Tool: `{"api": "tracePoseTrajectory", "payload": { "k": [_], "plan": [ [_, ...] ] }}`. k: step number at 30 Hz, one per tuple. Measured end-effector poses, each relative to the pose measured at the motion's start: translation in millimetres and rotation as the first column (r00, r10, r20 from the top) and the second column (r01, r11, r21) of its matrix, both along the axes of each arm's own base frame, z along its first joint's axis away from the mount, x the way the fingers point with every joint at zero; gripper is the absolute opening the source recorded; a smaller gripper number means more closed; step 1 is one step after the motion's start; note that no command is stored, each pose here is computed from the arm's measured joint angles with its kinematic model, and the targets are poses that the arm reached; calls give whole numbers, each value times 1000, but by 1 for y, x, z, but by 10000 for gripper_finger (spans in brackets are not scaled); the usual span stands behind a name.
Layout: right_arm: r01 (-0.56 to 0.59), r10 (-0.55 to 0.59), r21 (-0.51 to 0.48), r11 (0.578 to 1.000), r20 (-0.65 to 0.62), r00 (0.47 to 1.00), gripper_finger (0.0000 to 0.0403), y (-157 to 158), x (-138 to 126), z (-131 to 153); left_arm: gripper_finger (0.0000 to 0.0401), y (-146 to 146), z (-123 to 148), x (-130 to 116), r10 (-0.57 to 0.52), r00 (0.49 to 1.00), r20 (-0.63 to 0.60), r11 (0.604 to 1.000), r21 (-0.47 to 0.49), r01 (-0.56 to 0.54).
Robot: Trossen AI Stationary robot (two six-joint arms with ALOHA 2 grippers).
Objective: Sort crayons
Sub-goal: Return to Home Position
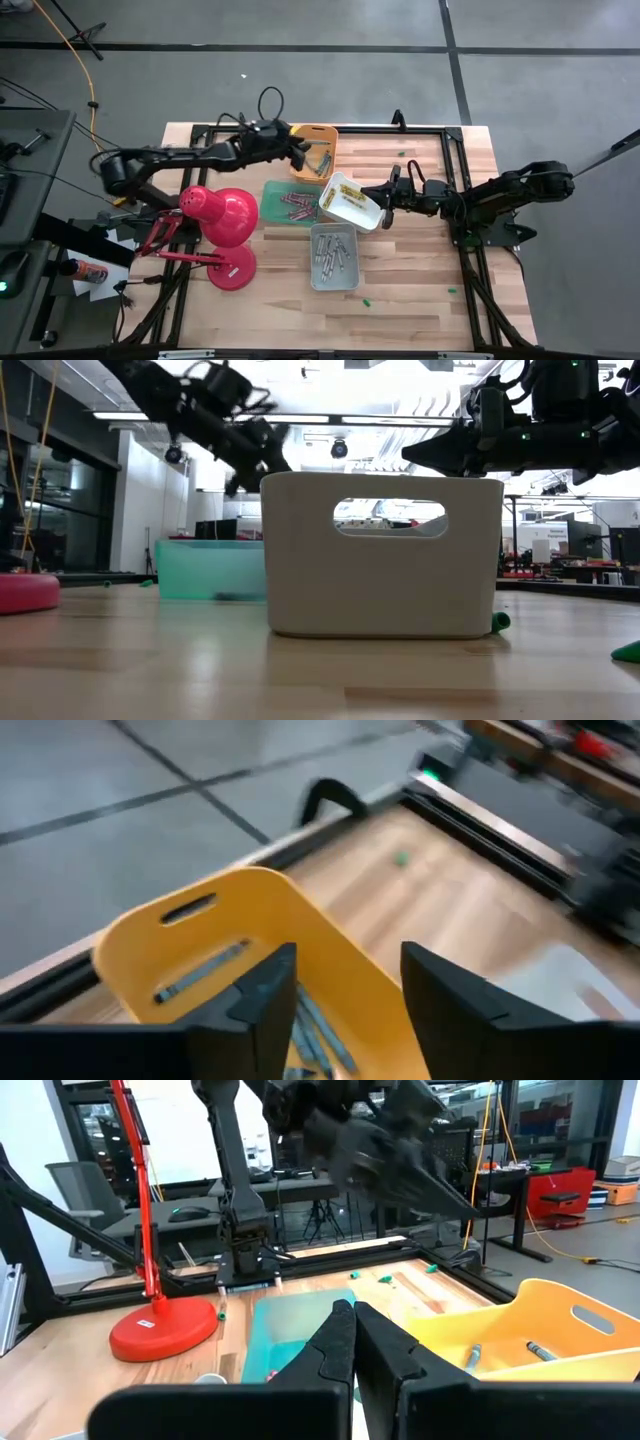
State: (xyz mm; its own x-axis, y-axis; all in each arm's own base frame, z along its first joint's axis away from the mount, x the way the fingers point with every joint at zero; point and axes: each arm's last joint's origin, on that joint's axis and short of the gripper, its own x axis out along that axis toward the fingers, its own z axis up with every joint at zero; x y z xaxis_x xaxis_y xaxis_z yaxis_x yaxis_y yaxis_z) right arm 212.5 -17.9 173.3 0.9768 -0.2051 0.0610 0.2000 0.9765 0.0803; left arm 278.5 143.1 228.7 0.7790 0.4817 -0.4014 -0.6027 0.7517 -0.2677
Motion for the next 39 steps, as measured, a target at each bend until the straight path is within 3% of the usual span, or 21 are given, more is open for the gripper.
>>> {"api": "tracePoseTrajectory", "payload": {
  "k": [4, 9, 13, 16, 19, 23, 31, 39],
  "plan": [
    [0, 0, 2, 1000, 0, 1000, 0, 0, 0, 0, 175, -22, 8, -14, -144, 989, -28, 987, 61, 145],
    [-3, 3, 21, 1000, 4, 1000, 0, 0, 0, 0, 164, -57, -27, -35, -244, 961, 128, 947, 247, 207],
    [-5, 5, 29, 1000, 6, 1000, 0, 0, 0, 0, 144, -83, -60, -64, -355, 903, 241, 893, 374, 251],
    [-4, 4, 22, 1000, 5, 1000, 0, 0, 0, 0, 117, -97, -66, -84, -463, 829, 314, 845, 440, 305],
    [-4, 4, 11, 1000, 2, 1000, 0, 0, 0, 0, 72, -107, -73, -98, -500, 799, 335, 834, 434, 340],
    [-3, 3, 7, 1000, -6, 1000, 0, 0, 0, -1, 9, -115, -82, -107, -504, 814, 290, 831, 420, 365],
    [-3, 3, 9, 1000, -43, 999, 0, 0, 0, -4, 1, -134, -89, -111, -565, 803, 188, 802, 354, 481],
    [-2, 4, 30, 1000, -85, 996, 0, 0, 0, -9, 0, -146, -70, -129, -594, 783, 185, 770, 411, 487]
  ]
}}
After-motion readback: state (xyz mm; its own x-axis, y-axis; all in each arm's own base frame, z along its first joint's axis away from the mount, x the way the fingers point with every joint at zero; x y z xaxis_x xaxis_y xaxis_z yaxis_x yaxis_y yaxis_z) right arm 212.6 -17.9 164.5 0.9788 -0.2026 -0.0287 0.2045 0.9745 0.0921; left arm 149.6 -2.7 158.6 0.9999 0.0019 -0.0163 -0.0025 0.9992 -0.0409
